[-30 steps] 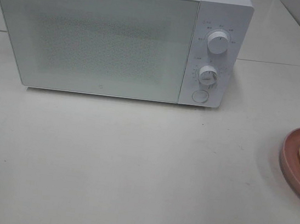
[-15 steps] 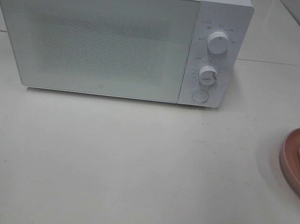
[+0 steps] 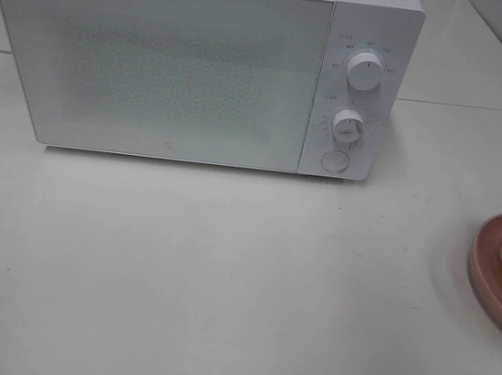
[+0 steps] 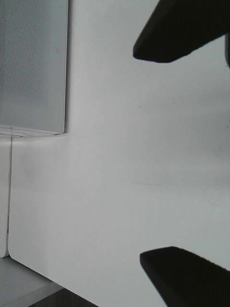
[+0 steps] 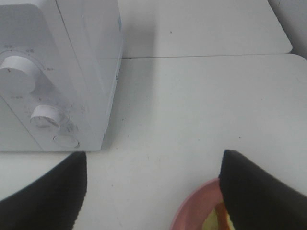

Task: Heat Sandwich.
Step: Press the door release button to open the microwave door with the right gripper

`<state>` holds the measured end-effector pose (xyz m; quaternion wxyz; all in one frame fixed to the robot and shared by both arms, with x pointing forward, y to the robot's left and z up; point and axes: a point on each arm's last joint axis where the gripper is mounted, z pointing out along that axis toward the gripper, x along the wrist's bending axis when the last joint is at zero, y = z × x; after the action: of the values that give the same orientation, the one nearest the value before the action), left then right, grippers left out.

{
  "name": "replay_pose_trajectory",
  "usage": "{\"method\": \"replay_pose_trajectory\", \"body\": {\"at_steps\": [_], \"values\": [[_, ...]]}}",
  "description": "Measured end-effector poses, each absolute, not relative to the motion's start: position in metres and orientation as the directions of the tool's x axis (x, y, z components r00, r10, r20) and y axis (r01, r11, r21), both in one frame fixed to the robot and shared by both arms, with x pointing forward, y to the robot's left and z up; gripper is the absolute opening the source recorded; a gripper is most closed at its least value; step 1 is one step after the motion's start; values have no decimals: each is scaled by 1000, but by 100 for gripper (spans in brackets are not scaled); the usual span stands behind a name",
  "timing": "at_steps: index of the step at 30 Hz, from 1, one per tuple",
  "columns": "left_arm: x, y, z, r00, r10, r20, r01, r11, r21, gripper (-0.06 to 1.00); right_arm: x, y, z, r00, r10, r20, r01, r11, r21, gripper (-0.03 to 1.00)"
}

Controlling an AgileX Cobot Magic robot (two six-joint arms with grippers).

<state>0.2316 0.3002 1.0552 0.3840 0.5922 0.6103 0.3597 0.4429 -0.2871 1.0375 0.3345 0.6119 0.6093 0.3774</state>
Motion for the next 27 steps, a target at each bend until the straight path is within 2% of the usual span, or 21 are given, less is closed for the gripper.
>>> {"method": "replay_pose_trajectory", "body": {"at_steps": [13, 20, 27], "values": [[232, 300, 1055, -4, 999, -43, 447, 40, 894, 99, 482, -286, 1020, -29, 998, 56, 310, -44, 950, 74], [232, 300, 1055, -4, 999, -43, 447, 40, 894, 99, 472, -276, 996, -68, 996, 49, 216, -33, 976, 74], [232, 300, 1055, -4, 999, -43, 447, 40, 894, 99, 454, -258, 979, -105, 994, 29, 222, -5, 975, 74]]}}
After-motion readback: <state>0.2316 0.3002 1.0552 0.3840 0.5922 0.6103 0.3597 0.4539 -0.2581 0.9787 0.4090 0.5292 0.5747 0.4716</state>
